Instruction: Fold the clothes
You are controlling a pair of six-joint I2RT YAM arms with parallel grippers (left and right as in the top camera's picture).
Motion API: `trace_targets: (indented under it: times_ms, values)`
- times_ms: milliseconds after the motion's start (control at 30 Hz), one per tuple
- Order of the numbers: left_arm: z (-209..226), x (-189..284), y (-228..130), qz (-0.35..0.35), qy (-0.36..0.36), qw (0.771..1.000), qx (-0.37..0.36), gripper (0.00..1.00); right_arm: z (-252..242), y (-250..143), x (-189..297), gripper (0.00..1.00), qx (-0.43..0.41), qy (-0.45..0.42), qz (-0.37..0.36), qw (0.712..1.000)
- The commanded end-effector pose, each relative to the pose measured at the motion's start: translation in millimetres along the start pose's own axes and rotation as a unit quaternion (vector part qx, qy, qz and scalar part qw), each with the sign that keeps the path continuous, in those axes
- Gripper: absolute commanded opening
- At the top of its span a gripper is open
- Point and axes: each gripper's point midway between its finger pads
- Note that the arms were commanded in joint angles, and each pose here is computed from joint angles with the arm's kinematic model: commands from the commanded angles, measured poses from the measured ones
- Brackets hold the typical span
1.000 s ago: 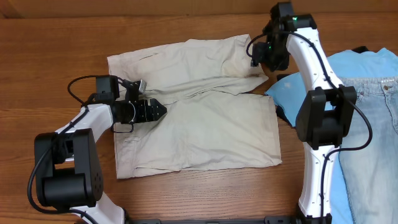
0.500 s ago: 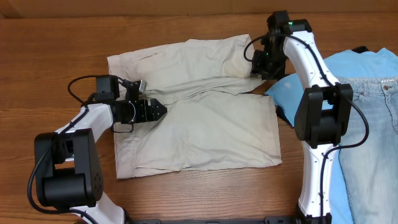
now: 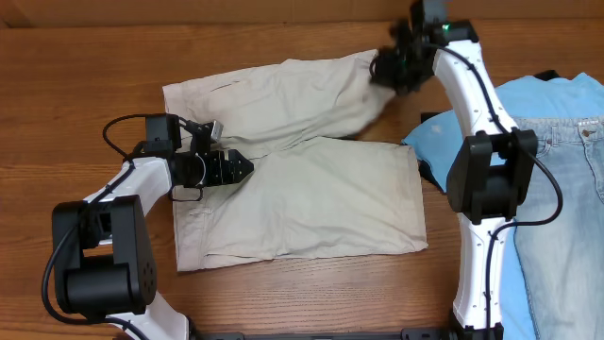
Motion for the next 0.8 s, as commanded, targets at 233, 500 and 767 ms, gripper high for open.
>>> trace_targets:
  times_ms: [233,500,767]
  values:
    - [38.3,-14.4,-34.2,0.053,0.068,0.995,0.039,0.86,-67.6,-7.8,37.6,0.04,0.014,-0.220,0.016,0.975]
    - [38.2,-14.4,-34.3,0.053,0.068,0.995,0.040,0.87,-128.5,-81.4,50.0,0.07,-0.107,-0.327,0.132,0.930]
    - [38.2,-14.3,-34.9,0.054,0.068,0.995,0.040,0.88,-125.2,-100.2,53.6,0.82,-0.135,-0.314,0.167,0.925]
Point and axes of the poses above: each gripper's point midway between its finger pads, its own x axis back along the fingers, its own z axis along the line the jaws close on, y = z × x, and after that the axes turned 1 degree about x, right-handed
